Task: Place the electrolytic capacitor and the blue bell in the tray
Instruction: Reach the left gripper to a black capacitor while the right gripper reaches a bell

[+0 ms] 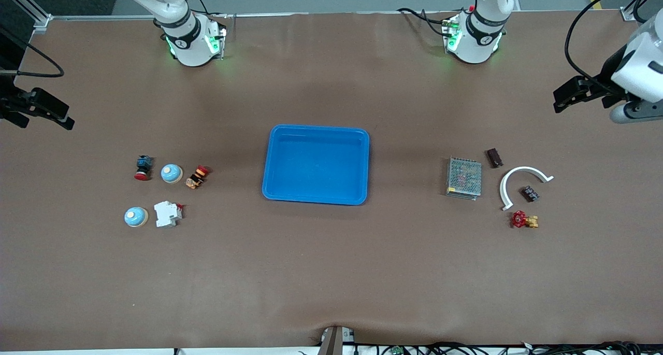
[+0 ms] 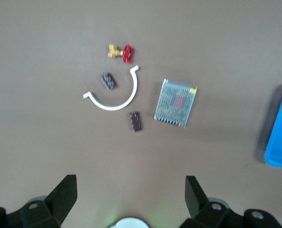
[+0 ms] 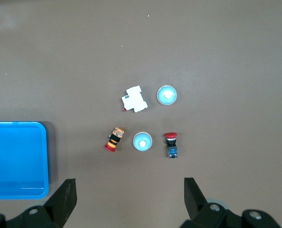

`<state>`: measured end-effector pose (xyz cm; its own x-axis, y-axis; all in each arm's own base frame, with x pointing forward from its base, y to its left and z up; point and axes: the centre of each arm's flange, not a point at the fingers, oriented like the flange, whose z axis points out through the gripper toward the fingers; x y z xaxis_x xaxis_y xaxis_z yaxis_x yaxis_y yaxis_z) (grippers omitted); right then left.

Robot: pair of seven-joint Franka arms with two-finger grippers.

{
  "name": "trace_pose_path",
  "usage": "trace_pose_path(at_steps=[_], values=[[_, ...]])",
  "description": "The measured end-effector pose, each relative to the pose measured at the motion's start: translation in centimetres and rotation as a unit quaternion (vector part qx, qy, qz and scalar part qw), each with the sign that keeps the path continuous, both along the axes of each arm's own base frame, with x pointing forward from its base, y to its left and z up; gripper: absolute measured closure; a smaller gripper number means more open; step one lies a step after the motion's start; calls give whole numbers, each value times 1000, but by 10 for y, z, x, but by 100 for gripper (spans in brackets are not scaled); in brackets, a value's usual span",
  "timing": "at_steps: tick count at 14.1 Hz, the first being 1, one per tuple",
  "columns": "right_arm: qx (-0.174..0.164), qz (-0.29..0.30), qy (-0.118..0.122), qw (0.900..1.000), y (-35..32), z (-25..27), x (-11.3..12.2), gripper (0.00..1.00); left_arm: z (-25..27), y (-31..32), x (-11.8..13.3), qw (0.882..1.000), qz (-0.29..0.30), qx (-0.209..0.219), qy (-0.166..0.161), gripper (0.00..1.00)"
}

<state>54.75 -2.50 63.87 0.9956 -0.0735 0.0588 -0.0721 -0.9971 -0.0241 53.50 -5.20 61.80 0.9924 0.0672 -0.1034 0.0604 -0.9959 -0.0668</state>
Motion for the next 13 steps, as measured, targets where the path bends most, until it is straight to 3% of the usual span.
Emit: trace_pose_path(at_steps=[3,5,9,13], values=[[0,0,-1,1000,0,0,0,0,-53,0,6,999,-1,3,54,0],[0,0,-6,1000,0,-1,3,0,-102,2,7,997,9,6,74,0],[-2,-1,0,1000,0,-31,24,0,-193,13,-8,997,44,10,67,0],[-7,52,42,998,3,-112,64,0,-271,42,-30,993,113,9,34,0]])
